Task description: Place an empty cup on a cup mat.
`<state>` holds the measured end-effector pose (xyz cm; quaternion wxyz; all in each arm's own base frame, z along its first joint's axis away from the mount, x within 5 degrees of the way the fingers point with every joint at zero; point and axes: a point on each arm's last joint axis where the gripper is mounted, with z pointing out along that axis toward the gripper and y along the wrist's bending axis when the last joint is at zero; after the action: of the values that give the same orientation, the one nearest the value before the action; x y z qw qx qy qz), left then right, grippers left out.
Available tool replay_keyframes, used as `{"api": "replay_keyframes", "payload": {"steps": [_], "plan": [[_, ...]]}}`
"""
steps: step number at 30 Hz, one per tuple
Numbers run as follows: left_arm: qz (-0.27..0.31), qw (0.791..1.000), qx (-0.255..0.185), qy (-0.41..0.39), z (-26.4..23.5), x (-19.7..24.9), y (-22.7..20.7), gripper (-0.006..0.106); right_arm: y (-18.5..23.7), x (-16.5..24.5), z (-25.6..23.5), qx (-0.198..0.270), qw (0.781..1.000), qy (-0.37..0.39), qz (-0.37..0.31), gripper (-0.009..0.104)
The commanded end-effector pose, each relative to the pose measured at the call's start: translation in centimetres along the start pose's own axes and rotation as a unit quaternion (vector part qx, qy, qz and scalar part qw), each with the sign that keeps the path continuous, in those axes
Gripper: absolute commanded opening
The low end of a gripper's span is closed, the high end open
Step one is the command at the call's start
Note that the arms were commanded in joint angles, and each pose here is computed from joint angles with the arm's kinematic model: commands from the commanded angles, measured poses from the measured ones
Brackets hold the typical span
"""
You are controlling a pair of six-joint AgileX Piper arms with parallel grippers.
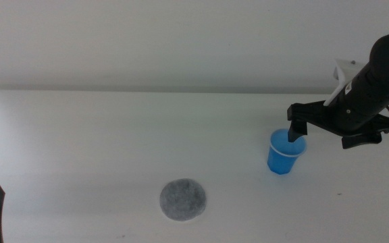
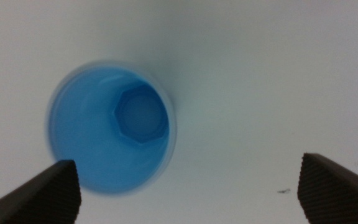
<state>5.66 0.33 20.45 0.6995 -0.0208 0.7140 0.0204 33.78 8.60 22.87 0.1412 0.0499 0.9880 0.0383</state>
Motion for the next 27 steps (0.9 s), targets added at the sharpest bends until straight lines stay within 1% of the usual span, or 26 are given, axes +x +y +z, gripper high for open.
{"api": "replay_keyframes", "payload": {"steps": [1,16,18,19,21,22,24,26,27], "plan": [[0.000,1.000,0.004,-0.006,-0.1,1.1,0.0,0.094,-0.1,-0.5,0.6,0.005,1.000,-0.009,0.004,0.093],[0.000,1.000,0.004,-0.006,-0.1,1.1,0.0,0.094,0.0,-0.7,4.9,0.017,1.000,0.014,0.014,0.093],[0.000,1.000,0.004,-0.006,-0.1,1.1,0.0,0.094,0.0,-0.6,5.6,0.021,0.999,0.022,0.013,0.091],[0.000,1.000,0.004,-0.006,-0.1,1.1,0.0,0.094,-0.1,-0.6,6.0,0.023,0.999,0.026,0.013,0.089],[0.000,1.000,0.004,-0.006,-0.1,1.1,0.0,0.094,0.0,-0.6,6.3,0.023,0.999,0.025,0.015,0.082],[0.000,1.000,0.004,-0.006,-0.1,1.1,0.0,0.094,0.0,-0.7,6.4,0.021,0.999,0.021,0.017,0.076],[0.000,1.000,0.004,-0.006,-0.1,1.1,0.0,0.094,0.0,-0.9,6.4,0.018,1.000,0.013,0.017,0.057],[0.000,1.000,0.004,-0.006,-0.1,1.1,0.0,0.094,0.1,-0.9,6.7,0.017,1.000,0.010,0.017,0.033],[0.000,1.000,0.004,-0.006,-0.1,1.1,0.0,0.094,0.1,-1.0,6.8,0.016,1.000,0.008,0.017,0.022]]}}
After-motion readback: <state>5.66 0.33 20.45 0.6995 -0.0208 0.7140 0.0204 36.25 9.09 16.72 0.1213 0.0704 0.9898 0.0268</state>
